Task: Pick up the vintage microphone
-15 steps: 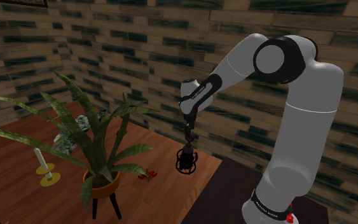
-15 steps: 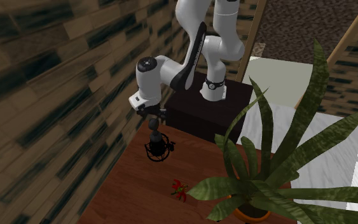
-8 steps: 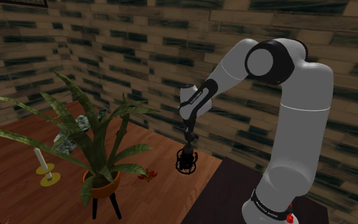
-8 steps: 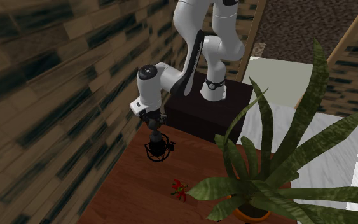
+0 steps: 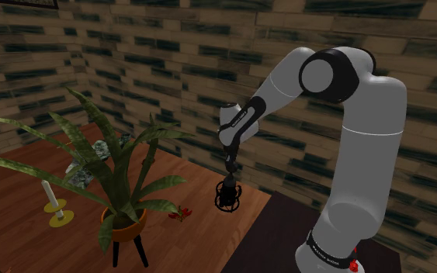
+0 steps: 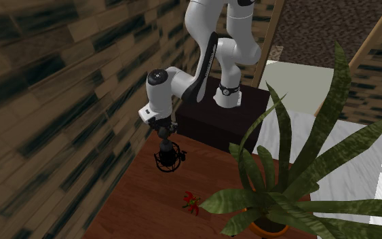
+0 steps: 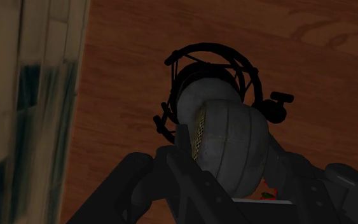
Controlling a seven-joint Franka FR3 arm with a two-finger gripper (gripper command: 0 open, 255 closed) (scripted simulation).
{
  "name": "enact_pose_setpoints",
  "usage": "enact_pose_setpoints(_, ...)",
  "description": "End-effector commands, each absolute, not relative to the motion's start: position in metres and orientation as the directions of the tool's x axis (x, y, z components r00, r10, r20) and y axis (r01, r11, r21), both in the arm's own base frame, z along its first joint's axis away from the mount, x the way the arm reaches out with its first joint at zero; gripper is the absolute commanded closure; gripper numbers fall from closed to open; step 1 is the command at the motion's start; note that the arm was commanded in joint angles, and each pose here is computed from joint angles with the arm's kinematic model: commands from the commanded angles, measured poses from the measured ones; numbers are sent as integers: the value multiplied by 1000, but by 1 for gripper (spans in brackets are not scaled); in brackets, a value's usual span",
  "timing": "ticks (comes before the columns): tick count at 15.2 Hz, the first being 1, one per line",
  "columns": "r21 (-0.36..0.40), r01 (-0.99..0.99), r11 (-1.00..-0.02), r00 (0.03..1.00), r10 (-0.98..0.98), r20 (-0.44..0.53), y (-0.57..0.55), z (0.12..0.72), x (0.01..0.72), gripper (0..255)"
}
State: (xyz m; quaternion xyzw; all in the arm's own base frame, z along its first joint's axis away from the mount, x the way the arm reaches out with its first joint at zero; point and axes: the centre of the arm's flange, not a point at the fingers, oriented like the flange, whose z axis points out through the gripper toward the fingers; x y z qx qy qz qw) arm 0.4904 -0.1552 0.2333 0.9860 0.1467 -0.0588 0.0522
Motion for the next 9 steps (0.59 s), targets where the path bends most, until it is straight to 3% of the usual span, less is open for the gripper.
enact_pose_setpoints(1,85,296,-951,950,284,-132,-155,233,490,255)
enact_pose_setpoints(9,85,296,-951,950,284,-132,-155,275,490,255)
